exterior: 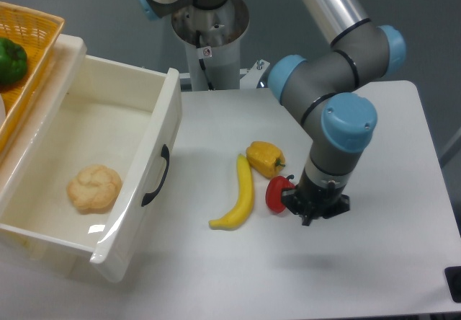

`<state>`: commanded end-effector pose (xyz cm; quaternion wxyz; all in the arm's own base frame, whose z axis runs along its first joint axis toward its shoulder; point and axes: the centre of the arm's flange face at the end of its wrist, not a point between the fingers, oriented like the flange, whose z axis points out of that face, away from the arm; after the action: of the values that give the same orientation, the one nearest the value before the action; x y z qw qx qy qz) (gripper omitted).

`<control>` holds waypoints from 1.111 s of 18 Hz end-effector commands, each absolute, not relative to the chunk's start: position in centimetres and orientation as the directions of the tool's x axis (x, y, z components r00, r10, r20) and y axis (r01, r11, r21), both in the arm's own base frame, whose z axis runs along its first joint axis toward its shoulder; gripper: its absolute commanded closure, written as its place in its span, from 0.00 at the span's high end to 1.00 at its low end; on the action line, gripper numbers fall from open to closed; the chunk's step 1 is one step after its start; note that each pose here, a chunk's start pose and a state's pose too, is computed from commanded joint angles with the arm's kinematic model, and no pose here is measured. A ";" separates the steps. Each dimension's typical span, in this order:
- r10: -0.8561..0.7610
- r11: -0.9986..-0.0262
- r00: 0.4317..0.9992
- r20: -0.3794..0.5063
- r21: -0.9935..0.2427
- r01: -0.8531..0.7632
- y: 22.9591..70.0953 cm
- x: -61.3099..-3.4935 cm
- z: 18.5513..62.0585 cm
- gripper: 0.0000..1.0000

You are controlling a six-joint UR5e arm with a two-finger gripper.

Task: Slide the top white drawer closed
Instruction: 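Move the gripper over the fruit toward the open white drawer's front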

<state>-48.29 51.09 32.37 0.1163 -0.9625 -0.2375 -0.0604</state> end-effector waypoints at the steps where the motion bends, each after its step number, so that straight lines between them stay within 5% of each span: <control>1: 0.442 -0.853 0.872 0.211 -0.202 0.481 51.2 -47.9 32.3 0.01; 12: 0.377 -0.855 0.792 0.481 -0.148 0.497 52.4 -41.4 31.5 0.00; 14: 0.371 -0.861 0.739 0.563 -0.089 0.500 52.6 -39.6 30.8 0.00; 20: 0.361 -0.883 0.712 0.602 -0.026 0.469 53.4 -36.1 31.3 0.00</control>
<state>-36.15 53.41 31.29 0.0887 -0.9210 -0.2253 -0.3052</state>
